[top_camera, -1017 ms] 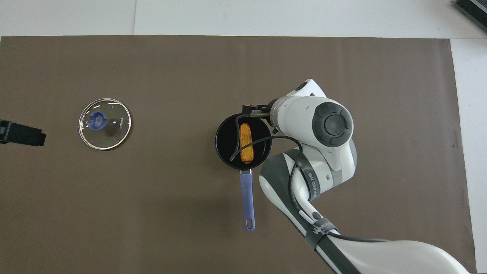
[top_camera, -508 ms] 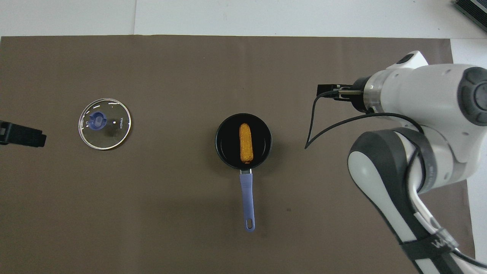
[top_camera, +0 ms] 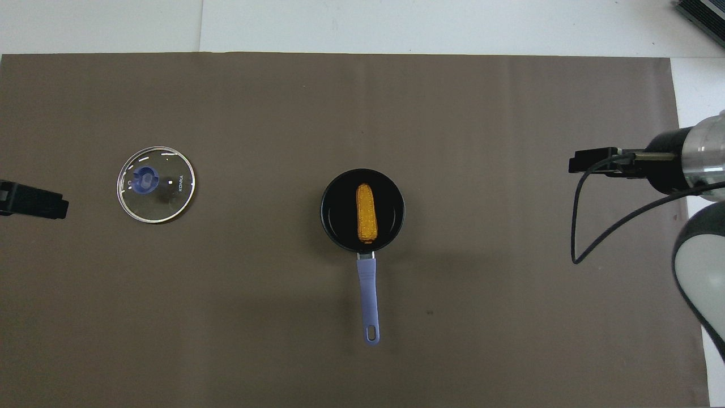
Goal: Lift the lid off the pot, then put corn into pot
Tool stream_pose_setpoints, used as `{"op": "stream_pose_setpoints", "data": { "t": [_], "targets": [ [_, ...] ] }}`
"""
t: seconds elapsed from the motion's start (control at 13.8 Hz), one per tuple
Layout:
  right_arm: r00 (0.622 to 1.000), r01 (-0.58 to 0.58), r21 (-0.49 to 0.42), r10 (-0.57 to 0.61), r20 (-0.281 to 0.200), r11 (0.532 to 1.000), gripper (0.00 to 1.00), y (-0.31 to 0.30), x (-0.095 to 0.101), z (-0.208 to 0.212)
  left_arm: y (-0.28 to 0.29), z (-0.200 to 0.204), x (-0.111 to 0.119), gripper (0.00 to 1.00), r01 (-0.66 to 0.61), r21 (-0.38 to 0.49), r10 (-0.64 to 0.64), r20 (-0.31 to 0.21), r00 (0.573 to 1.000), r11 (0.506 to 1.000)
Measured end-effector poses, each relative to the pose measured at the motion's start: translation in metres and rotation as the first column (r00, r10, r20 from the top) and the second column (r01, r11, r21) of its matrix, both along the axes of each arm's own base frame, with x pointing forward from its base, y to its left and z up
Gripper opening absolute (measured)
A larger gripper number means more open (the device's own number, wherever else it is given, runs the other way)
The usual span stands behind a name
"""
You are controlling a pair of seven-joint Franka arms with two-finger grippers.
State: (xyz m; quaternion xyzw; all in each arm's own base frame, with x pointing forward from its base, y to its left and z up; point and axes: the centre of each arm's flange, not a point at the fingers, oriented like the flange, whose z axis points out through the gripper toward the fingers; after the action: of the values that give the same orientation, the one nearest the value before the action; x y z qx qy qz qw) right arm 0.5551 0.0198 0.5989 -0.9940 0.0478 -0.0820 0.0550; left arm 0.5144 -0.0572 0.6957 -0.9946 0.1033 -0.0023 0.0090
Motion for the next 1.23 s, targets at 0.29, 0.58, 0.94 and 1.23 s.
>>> {"op": "stream_pose_setpoints", "data": {
  "t": [0.29,0.58,0.94,1.23],
  "targets": [
    [0.999,0.013,-0.026,-0.014,-0.039,1.0,1.0,-0.025,-0.016,0.017,0.0,0.0,0.0,1.0,0.0,0.0,0.0,0.0,1.0,1.0],
    [0.998,0.002,-0.067,-0.006,-0.066,0.998,1.0,-0.027,-0.042,0.04,0.005,0.0,0.001,1.0,-0.011,-0.001,0.011,0.0,1.0,1.0],
    [0.998,0.0,-0.067,-0.004,-0.066,0.998,1.0,-0.026,-0.043,0.041,0.011,0.0,0.001,1.0,-0.022,-0.001,0.022,0.0,1.0,1.0],
    [0.998,-0.001,-0.067,-0.004,-0.068,0.998,1.0,-0.026,-0.044,0.04,0.017,0.0,0.002,1.0,-0.032,-0.002,0.032,0.0,0.999,0.999]
  ]
}}
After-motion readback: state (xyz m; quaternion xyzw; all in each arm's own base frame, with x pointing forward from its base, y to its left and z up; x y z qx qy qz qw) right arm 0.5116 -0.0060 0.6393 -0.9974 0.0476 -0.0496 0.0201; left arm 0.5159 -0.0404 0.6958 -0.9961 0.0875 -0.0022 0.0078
